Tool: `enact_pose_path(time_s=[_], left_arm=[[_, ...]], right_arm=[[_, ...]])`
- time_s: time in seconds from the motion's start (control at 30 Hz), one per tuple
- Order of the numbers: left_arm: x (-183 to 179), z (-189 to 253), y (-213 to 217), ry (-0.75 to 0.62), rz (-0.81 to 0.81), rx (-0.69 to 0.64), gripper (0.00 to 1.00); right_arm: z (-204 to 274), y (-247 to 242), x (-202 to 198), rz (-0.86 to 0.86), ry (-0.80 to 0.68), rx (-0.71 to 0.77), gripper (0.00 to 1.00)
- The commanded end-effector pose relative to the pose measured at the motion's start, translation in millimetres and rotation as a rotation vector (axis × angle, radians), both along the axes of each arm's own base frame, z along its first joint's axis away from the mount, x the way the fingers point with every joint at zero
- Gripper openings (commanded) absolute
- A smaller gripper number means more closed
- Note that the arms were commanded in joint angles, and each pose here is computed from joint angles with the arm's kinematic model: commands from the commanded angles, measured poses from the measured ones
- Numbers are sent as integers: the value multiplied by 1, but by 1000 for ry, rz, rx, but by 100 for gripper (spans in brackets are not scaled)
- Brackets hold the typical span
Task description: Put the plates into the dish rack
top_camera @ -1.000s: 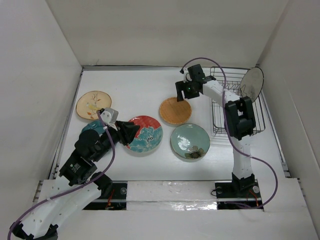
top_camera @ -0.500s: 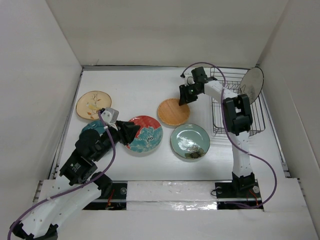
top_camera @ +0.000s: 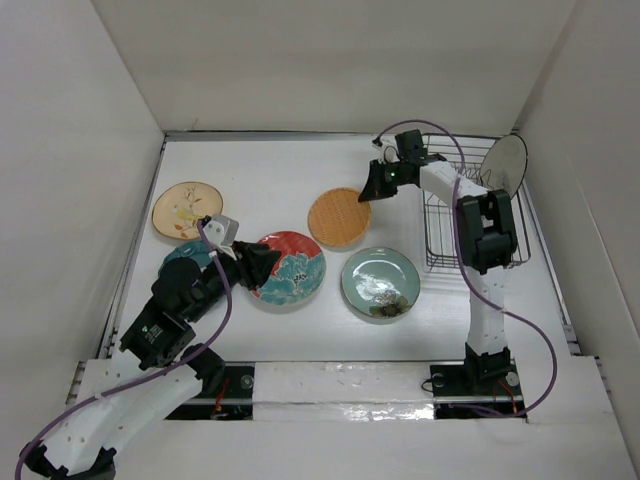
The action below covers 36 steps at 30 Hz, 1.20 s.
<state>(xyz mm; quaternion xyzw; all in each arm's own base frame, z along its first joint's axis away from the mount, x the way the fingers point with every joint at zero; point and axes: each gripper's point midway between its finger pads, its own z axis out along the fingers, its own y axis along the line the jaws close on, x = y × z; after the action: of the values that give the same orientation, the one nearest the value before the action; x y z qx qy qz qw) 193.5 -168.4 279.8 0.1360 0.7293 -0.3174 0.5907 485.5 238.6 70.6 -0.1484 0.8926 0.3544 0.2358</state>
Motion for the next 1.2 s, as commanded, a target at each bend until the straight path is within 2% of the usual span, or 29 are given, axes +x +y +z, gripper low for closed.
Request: enact_pose_path(time_s=[0.0, 0.13, 0.23, 0.27, 0.37, 0.4, 0.47, 0.5, 0.6, 0.7, 0.8, 0.93, 1.17], left_arm=[[1, 21, -2, -53, -1, -34, 33], [1, 22, -1, -56, 0, -37, 33], [0, 22, -1, -59, -3, -39, 34], [0, 22, -1, -57, -6, -38, 34], [-3, 25, -1, -67, -13, -46, 34], [-4, 27, -1, -75, -18, -50, 34], [-6, 30, 1, -88, -18, -58, 34], [-7, 32, 1, -94, -19, -63, 34], [-10, 33, 0, -98, -35, -64, 34], [-11, 33, -1, -98, -44, -63, 34], [-13, 33, 0, -100, -46, -67, 34], [-15, 35, 1, -109, -47, -75, 35], [-16, 37, 0, -114, -56, -78, 35]], right_arm=[[97, -11, 40, -112, -324, 37, 0], [177, -29, 40, -224, -506, 116, 0], [231, -64, 33, -340, -653, 170, 0], [264, -79, 22, -384, -725, 179, 0], [275, -150, 15, -667, -808, 44, 0], [301, -184, 0, -837, -878, -24, 0], [299, -226, -18, -981, -920, -181, 0], [301, -261, -31, -1129, -925, -281, 0], [307, -307, -58, -1271, -943, -412, 0], [304, -333, -63, -1323, -968, -497, 0], [295, -349, -53, -1283, -1003, -579, 0], [277, -365, -32, -1251, -964, -673, 0], [261, -371, -12, -1136, -962, -808, 0]])
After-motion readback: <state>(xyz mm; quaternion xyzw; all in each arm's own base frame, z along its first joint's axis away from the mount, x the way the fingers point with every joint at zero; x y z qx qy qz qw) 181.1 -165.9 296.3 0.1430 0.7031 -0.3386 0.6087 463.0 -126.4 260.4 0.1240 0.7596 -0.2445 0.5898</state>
